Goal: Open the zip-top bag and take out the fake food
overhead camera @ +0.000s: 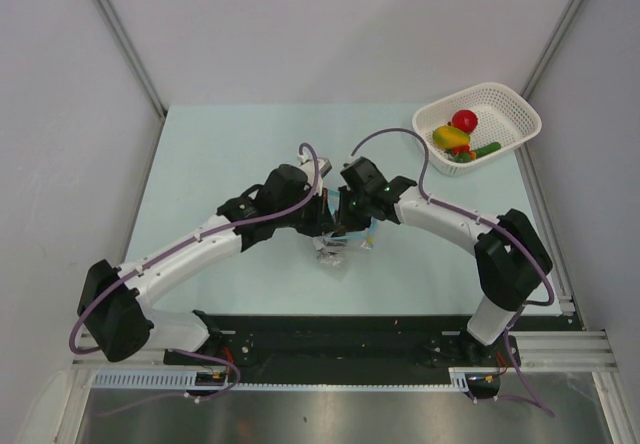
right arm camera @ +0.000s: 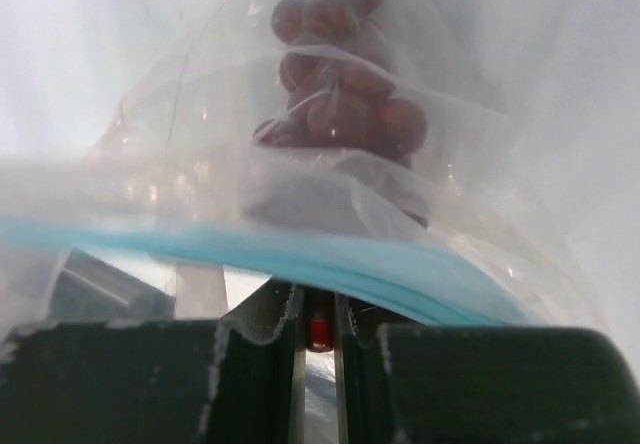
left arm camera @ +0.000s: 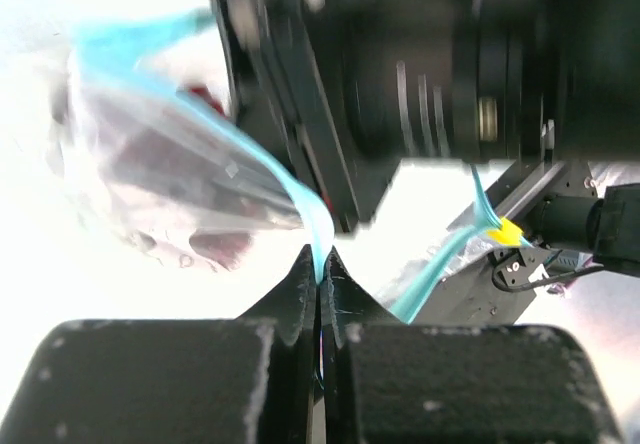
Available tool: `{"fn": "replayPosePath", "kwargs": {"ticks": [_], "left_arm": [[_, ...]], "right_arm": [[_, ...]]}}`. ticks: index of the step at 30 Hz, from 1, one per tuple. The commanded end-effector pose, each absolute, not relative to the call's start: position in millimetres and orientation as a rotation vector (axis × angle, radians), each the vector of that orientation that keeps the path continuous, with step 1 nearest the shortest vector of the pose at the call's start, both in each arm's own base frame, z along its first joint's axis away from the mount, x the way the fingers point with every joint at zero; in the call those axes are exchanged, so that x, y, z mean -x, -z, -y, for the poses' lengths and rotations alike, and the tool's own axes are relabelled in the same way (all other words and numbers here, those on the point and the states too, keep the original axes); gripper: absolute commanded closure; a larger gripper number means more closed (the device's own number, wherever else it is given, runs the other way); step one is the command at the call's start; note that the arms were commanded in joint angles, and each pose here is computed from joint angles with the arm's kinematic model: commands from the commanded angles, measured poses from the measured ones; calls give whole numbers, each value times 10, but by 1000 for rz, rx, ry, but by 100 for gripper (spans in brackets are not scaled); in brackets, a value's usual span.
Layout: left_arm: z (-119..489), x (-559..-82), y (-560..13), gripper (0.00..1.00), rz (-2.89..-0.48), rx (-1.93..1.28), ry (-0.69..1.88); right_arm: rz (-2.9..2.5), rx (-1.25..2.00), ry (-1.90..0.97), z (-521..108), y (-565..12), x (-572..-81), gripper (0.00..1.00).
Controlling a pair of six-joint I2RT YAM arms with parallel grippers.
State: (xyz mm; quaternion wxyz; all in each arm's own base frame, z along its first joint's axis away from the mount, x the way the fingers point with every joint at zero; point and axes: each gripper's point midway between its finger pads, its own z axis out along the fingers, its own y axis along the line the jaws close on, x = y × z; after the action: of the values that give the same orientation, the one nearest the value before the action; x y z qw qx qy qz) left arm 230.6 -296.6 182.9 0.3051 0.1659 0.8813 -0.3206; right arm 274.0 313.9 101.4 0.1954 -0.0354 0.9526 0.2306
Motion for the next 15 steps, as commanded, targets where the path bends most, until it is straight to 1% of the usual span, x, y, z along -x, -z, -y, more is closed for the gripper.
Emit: {"fn": "replayPosePath", "kwargs": {"ticks": [1, 3, 7, 10, 15], "left_arm": [[3095, -2218, -1915, 100, -2305, -468, 916], [3099, -2173, -1871, 100, -2317, -472, 917], [3064, -2139, -1803, 100, -2329, -465, 905], [2995, -2175, -1749, 100, -2341, -453, 845], [2931, -2291, -1877, 100, -2319, -420, 790]], "right_arm": [[-2583, -118, -827, -3187, -1400, -3067, 100], [-2563, -158, -866, -3203, -1499, -3159, 100], [-2550, -147, -974, -3311, -1756, -3126, 100], [-2560, -94, -1007, -3332, -1914, -2971, 100], [-2511, 141, -929, -3239, -2150, -2629, 100]]}}
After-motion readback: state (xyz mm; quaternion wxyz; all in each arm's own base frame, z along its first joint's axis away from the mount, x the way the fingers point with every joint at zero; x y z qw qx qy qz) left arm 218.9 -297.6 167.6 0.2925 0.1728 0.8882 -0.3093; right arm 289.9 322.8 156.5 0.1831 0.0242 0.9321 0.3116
